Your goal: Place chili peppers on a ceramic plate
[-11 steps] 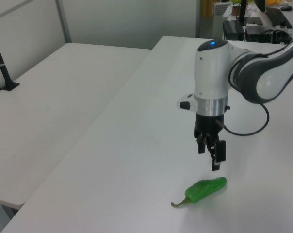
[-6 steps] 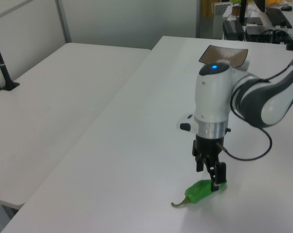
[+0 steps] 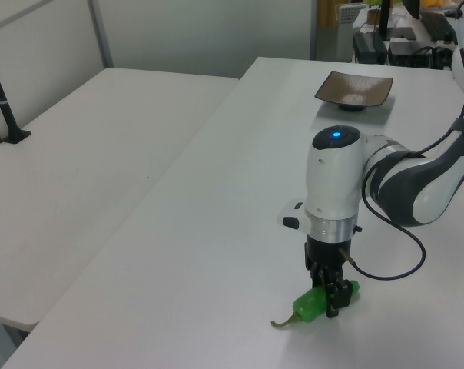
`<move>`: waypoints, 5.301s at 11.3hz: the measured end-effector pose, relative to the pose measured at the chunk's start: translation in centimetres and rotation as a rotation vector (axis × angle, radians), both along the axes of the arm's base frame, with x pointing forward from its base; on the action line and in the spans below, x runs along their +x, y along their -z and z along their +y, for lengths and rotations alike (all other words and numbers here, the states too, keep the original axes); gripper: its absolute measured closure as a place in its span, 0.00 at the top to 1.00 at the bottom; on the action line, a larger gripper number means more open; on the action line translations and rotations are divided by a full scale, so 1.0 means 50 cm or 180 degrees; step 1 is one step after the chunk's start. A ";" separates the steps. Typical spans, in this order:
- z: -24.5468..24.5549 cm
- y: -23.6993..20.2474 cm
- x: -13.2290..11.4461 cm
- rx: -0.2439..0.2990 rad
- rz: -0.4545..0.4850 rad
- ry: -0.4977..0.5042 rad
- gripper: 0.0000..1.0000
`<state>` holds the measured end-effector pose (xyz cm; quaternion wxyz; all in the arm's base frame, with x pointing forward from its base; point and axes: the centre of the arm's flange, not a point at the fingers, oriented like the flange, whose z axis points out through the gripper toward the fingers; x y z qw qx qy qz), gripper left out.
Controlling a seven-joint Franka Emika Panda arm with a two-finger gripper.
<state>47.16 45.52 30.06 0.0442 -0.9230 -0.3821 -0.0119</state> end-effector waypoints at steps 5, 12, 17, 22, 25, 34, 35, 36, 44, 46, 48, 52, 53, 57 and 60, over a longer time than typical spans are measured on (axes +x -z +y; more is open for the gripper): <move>0.005 -0.017 0.011 0.0043 -0.0041 0.0064 0.35; -0.112 -0.161 0.091 -0.0125 -0.0124 0.0162 0.35; -0.338 -0.237 0.196 -0.0629 -0.0320 0.0256 0.35; -0.666 -0.316 0.296 -0.0912 -0.0508 0.0620 0.35; -0.836 -0.330 0.316 -0.1017 -0.0497 0.0803 0.35; -1.204 -0.332 0.345 -0.0654 -0.1187 0.1818 0.35; -1.239 -0.311 0.348 -0.0609 -0.1242 0.1937 0.35; -1.269 -0.286 0.350 -0.0610 -0.1255 0.2014 0.35; -1.413 -0.203 0.320 -0.0701 -0.1126 0.2359 0.61; -1.413 -0.209 0.323 -0.0698 -0.1145 0.2362 0.93; -1.406 -0.226 0.325 -0.0668 -0.1138 0.2421 1.00; -1.343 -0.309 0.273 -0.0426 -0.0431 0.2524 1.00; -1.298 -0.338 0.260 -0.0247 -0.0250 0.2533 1.00; -1.086 -0.450 0.232 0.0052 0.0038 0.2617 1.00; -0.949 -0.483 0.215 0.0050 0.0142 0.2499 1.00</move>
